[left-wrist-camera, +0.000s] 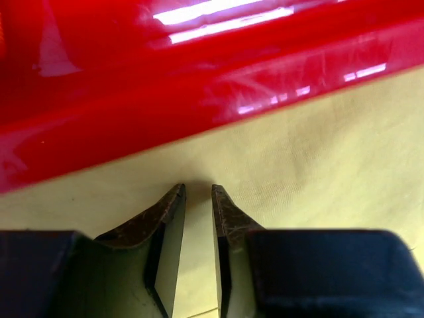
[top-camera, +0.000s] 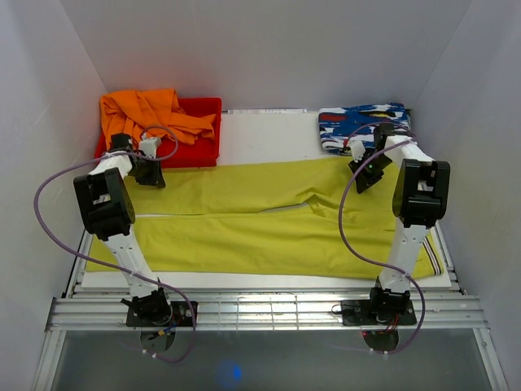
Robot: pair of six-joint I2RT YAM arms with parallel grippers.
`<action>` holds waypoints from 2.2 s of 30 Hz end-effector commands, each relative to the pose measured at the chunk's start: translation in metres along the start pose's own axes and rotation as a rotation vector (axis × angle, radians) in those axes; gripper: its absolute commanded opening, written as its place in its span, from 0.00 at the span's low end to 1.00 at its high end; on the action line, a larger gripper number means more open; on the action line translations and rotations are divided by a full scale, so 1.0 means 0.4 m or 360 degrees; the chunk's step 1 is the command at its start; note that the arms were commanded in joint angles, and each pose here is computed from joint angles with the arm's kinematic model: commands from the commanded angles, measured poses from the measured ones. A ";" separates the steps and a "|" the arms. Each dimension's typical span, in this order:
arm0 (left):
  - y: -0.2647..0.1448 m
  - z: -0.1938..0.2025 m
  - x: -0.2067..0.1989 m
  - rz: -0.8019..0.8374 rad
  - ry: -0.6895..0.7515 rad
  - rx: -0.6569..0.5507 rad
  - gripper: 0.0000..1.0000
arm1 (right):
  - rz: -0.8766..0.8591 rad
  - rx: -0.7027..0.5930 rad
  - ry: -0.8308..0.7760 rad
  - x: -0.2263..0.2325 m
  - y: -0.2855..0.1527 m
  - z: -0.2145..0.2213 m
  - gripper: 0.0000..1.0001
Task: Fold and stack the trousers
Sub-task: Flatten the trousers out
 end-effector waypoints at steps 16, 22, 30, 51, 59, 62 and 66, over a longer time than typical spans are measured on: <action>-0.104 0.023 -0.036 0.0052 0.0155 0.0176 0.61 | 0.0134 -0.0013 -0.0301 -0.054 -0.226 -0.012 0.83; -0.162 -0.129 -0.034 0.0172 0.0202 -0.0111 0.98 | 0.0309 0.0005 -0.0393 -0.221 -0.299 0.004 0.81; -0.164 -0.215 -0.014 0.0157 0.0066 -0.0190 0.98 | 0.0464 -0.0180 -0.0295 -0.340 -0.218 0.040 0.73; -0.191 -0.248 0.024 0.0044 -0.0029 -0.0138 0.95 | -0.0155 -0.0039 -0.0208 -0.325 0.036 0.167 0.25; -0.199 -0.289 0.092 -0.0050 0.0074 -0.0258 0.73 | 0.0029 -0.0134 -0.0288 -0.321 -0.079 0.118 0.08; -0.211 -0.300 0.145 -0.0128 0.0152 -0.0337 0.60 | 0.0115 -0.0191 -0.0323 -0.309 -0.141 0.088 0.08; -0.186 -0.286 0.187 -0.0196 0.0360 -0.0272 0.56 | 0.0196 -0.0242 -0.0357 -0.288 -0.202 0.070 0.08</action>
Point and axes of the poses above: each gripper's point midway between its finger pads, its own y axis out along the fingers, its own x axis along the line the jaws close on, z = x × y, the point moved 10 cm from there along -y, back along the fingers, and after that the axes turned 1 degree about y, right-handed, at the moved point
